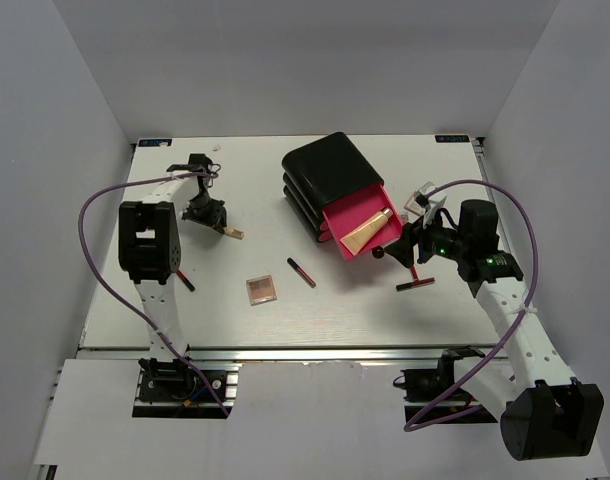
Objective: Organize the makeup
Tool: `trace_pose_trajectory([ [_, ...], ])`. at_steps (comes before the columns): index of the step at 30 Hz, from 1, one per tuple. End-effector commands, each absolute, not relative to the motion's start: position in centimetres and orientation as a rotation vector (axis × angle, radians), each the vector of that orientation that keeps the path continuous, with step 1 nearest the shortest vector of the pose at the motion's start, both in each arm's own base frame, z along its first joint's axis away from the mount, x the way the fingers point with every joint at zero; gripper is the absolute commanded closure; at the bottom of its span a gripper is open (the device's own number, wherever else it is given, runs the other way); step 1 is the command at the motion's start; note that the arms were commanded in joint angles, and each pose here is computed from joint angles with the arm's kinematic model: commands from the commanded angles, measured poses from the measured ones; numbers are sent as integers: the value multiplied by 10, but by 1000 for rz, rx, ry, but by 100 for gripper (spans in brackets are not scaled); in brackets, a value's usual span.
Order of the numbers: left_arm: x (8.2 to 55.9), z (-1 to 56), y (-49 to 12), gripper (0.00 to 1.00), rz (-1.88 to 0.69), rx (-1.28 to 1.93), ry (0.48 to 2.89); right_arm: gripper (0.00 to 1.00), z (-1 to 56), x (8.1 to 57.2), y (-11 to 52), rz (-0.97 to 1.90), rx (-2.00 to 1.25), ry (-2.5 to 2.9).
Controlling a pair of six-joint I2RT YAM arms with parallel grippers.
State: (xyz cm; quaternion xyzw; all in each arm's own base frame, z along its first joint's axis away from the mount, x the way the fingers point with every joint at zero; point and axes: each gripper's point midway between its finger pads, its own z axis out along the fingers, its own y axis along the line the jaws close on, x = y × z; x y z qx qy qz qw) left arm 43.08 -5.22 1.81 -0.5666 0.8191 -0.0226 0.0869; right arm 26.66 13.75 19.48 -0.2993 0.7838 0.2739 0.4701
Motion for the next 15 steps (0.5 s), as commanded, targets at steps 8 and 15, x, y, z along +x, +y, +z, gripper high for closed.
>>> trace_pose_trajectory([
  [8,468,190,-175,100,-917,-646,2165,98,207,273,137,650,-696,1861],
  [15,383,274,-278,100,-1043,169,1755,100,211,281,133,624,-641,1853],
])
